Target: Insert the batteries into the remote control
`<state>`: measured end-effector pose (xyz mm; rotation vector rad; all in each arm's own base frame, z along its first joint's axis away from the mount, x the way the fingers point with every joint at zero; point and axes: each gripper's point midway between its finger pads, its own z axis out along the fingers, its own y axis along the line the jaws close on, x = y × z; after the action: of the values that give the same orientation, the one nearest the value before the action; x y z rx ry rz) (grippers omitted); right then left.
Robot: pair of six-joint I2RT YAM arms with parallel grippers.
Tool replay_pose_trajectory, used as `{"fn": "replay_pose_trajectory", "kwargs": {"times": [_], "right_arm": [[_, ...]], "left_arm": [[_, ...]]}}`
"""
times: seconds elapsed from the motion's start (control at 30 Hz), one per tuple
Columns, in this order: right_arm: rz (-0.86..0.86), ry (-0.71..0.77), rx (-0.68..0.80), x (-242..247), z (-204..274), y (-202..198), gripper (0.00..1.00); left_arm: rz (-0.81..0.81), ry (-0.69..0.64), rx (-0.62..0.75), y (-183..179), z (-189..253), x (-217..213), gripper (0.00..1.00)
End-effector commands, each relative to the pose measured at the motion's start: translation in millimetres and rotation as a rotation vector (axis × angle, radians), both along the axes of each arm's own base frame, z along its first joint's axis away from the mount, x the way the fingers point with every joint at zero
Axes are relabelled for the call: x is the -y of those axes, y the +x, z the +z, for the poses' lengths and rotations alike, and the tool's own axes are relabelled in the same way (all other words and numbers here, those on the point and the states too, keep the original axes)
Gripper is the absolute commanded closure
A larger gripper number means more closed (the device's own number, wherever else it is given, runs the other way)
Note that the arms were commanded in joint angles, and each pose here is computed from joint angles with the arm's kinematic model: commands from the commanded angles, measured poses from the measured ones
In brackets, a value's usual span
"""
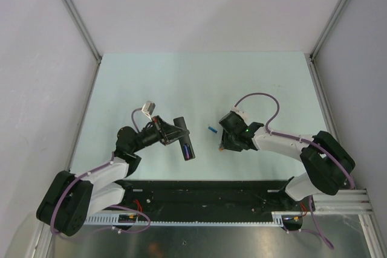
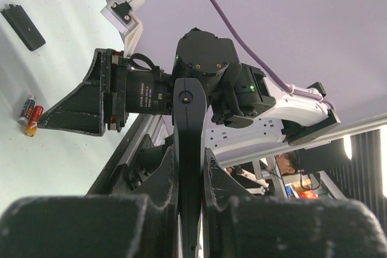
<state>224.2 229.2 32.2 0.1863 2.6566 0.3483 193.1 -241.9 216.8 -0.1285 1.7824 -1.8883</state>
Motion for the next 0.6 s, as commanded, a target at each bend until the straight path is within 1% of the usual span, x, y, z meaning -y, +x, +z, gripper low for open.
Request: {"fn": "replay_pose_trajectory", "kwargs": {"times": [0.0, 0.3, 0.57], "right_arm": [[-0.030, -0.004, -0.007, 1, -4, 2, 0.57], [-0.022, -0.044, -0.031, 7, -14, -2, 0.59], [0.006, -0.086, -0.038, 12, -20, -5, 0.64]], "left_arm": [[-0.011, -0.012, 0.072, -5, 9, -2, 1.00], [-0.014, -0.010, 0.077, -5, 10, -2, 1.00], [-0.014, -0.006, 0.072, -6, 7, -2, 1.00]]}}
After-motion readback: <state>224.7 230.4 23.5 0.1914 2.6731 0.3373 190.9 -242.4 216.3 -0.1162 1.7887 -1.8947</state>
